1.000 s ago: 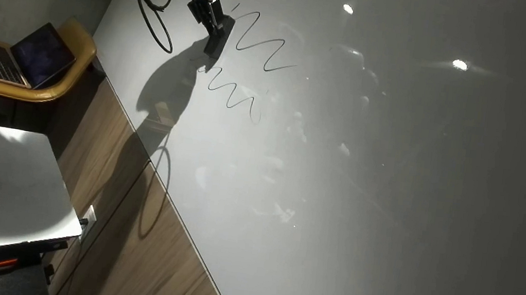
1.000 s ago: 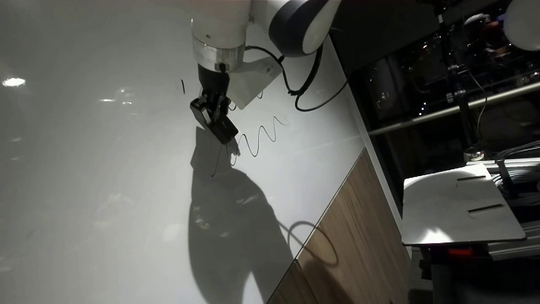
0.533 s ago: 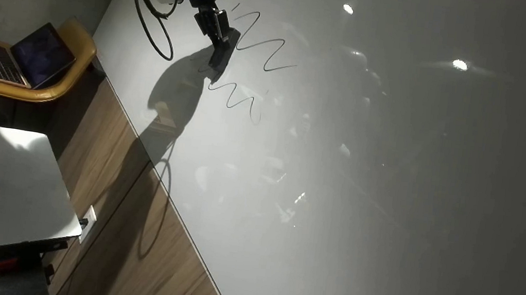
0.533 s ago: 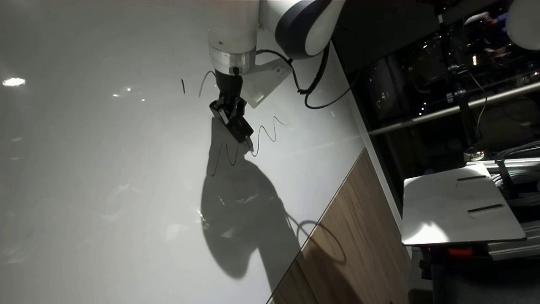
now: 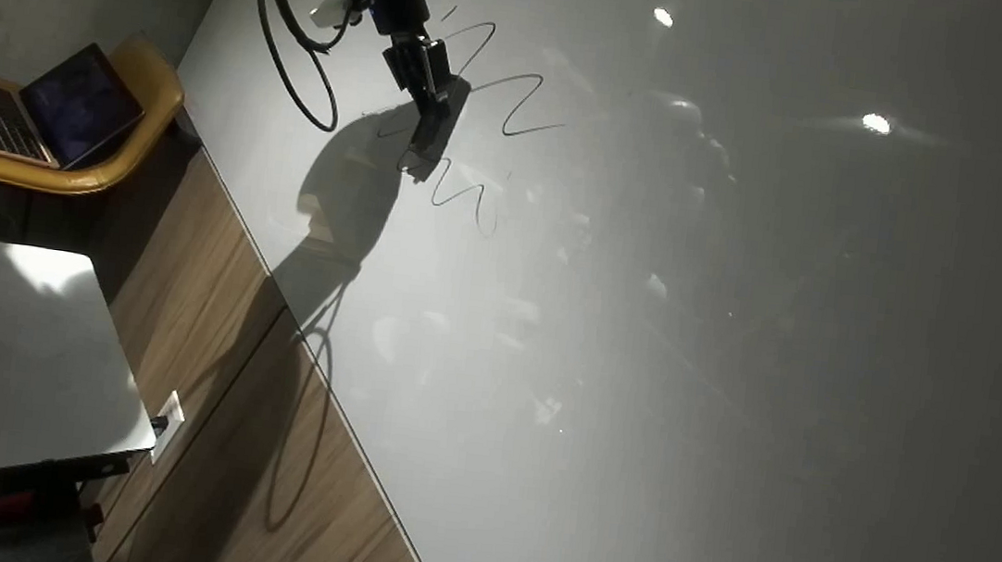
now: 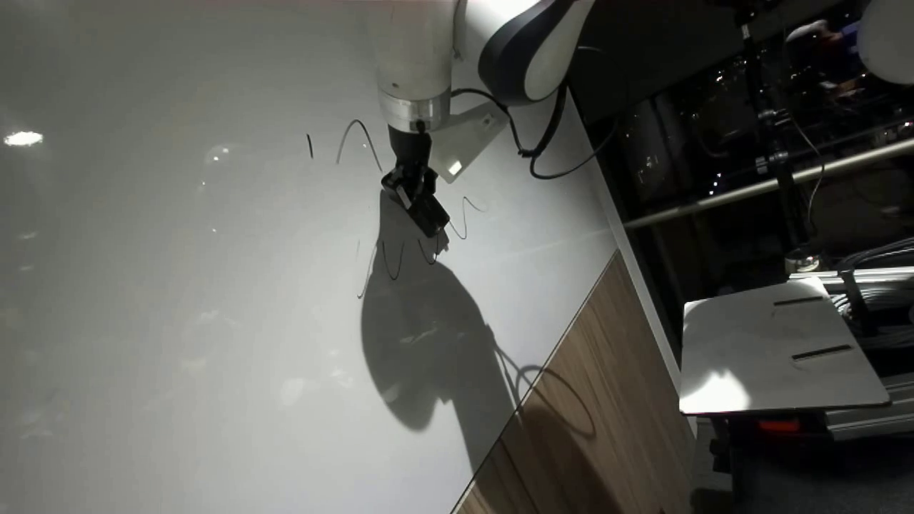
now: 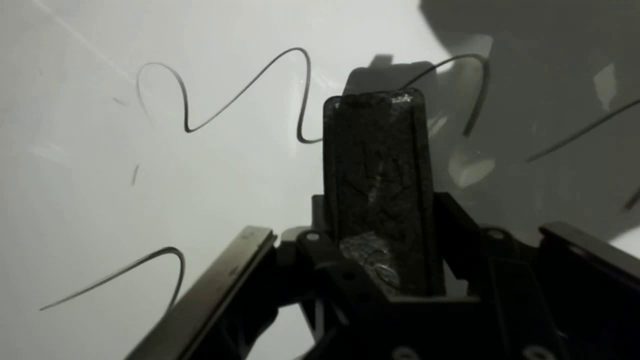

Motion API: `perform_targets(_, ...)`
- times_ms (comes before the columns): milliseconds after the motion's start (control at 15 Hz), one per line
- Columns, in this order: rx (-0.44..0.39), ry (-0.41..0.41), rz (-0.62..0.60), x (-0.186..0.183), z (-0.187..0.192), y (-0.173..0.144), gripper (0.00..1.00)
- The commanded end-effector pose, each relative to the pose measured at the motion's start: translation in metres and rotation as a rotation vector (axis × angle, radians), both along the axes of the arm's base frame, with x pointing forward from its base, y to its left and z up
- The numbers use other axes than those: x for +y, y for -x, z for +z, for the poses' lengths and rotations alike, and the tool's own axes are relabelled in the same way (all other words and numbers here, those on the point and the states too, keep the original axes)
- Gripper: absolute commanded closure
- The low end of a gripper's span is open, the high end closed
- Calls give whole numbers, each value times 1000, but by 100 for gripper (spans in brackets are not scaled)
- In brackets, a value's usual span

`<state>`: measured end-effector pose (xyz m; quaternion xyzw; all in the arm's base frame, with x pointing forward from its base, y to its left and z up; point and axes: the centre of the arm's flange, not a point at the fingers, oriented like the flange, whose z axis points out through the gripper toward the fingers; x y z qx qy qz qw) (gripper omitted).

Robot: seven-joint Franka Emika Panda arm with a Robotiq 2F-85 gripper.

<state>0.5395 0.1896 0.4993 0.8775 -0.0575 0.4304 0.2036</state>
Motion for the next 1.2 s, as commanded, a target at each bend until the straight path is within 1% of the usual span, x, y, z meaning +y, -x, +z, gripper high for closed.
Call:
perform_targets(0,-7,-1,-36,-69,25,-31,72)
perform_targets(200,14,-7,-33,-83,29,-37,72)
perform_targets(267,34,-18,-34,-86,33,-37,72)
perform_targets(400,175,-38,-21,-92,43,-35,72)
perform_targets(533,288,-22,15,-107,52,-34,72)
perform_targets(733,394,-25,62,-129,61,-35,72)
perform_targets(867,444,-49,89,-141,70,-38,72)
perform_targets(1000,466,-86,120,-153,85,-40,72)
perform_targets(1133,470,-130,152,-168,109,-40,72)
